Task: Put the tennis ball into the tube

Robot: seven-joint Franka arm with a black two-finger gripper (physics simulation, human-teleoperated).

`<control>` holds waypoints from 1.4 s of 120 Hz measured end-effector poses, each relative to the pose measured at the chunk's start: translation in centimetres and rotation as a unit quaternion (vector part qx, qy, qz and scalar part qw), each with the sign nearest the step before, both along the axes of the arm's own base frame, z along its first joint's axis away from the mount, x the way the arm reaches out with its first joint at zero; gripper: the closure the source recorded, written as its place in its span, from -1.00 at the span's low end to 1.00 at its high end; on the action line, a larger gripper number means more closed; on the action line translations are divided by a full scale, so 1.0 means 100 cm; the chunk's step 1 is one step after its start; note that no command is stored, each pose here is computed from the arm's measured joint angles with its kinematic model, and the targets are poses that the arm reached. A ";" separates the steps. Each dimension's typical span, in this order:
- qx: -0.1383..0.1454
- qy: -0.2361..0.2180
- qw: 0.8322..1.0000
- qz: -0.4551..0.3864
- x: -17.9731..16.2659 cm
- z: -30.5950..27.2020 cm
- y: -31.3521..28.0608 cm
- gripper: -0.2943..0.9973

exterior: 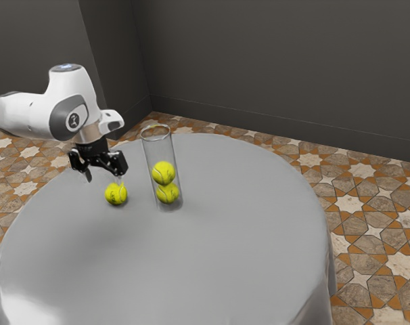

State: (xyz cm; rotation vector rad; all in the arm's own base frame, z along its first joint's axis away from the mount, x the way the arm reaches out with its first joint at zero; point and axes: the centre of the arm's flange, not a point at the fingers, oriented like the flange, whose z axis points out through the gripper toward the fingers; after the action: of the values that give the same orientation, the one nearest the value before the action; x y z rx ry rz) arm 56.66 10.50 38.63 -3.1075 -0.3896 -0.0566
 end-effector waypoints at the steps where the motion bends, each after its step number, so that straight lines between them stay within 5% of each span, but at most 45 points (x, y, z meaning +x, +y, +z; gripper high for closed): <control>1: 0.000 -0.001 1.000 0.000 0.002 -0.001 0.000 -0.54; 43: 0.002 -0.023 1.000 0.003 0.058 -0.053 0.038 -0.54; 168: -0.001 0.005 1.000 -0.017 0.084 -0.135 0.072 -0.46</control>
State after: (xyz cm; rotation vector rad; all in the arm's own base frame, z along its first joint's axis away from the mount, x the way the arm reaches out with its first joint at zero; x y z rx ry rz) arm 65.01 17.74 25.16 -3.1157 -0.3358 -0.0393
